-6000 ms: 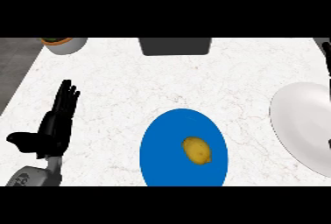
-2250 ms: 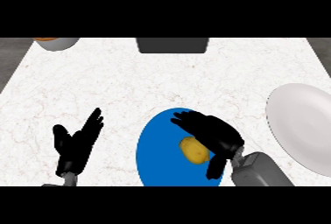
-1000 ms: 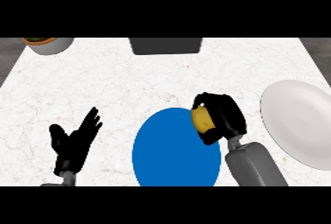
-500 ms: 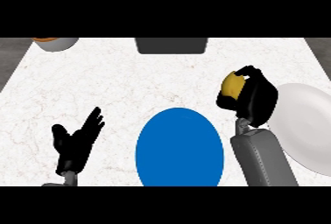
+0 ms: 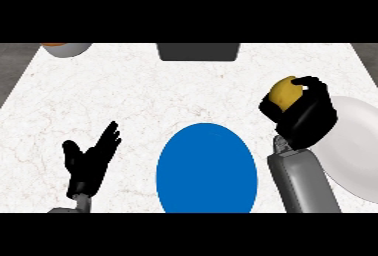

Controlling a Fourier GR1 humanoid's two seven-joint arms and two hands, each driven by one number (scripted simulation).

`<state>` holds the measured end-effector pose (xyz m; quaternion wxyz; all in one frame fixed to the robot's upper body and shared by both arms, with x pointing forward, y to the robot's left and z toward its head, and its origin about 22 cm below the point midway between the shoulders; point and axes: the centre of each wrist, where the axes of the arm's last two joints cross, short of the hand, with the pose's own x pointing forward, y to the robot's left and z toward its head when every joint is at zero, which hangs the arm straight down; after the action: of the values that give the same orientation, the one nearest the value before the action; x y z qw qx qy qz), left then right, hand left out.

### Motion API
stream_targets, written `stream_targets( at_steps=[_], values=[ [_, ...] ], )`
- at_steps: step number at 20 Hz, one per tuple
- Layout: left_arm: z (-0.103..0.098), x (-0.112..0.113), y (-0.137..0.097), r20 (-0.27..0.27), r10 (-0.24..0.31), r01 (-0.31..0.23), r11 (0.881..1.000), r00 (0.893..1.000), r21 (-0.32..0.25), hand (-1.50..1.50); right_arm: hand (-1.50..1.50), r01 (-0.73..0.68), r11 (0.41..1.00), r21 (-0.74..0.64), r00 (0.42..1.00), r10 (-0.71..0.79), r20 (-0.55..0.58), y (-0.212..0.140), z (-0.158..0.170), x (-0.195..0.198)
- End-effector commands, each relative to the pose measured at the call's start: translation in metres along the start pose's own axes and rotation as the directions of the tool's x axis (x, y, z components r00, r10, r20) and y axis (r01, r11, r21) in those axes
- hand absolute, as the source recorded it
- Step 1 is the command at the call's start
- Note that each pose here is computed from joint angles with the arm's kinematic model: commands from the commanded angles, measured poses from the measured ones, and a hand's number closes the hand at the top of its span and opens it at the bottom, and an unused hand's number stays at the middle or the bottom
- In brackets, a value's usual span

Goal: Pick the lemon from the plate and place it in the plate

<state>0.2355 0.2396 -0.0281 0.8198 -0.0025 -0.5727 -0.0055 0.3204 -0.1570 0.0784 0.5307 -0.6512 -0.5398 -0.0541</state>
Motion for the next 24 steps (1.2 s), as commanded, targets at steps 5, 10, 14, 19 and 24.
stream_targets(
  at_steps=[5,10,14,19,24],
  values=[
    [0.005,0.001,-0.001,-0.015,-0.001,0.001,1.0,1.0,-0.003,0.0,1.5,-0.015,0.978,-0.208,0.98,-0.027,-0.197,0.004,-0.026,-0.05],
    [0.01,-0.009,0.0,-0.01,-0.002,0.002,1.0,1.0,0.017,0.0,1.5,-0.05,0.947,-0.318,0.976,-0.021,-0.217,-0.007,-0.069,-0.099],
    [0.004,-0.011,-0.005,-0.026,-0.02,0.02,0.999,0.999,0.025,0.0,1.5,-0.051,0.941,-0.334,0.976,-0.024,-0.215,-0.013,-0.077,-0.146],
    [-0.011,-0.007,-0.012,-0.032,0.006,-0.006,1.0,0.999,0.002,0.0,1.5,-0.084,0.939,-0.333,0.972,0.004,-0.235,-0.009,-0.126,-0.179],
    [-0.001,-0.018,0.012,-0.033,0.009,-0.009,1.0,0.999,0.008,0.0,1.5,-0.121,0.973,-0.198,0.909,0.028,-0.416,-0.02,-0.136,-0.213]
  ],
)
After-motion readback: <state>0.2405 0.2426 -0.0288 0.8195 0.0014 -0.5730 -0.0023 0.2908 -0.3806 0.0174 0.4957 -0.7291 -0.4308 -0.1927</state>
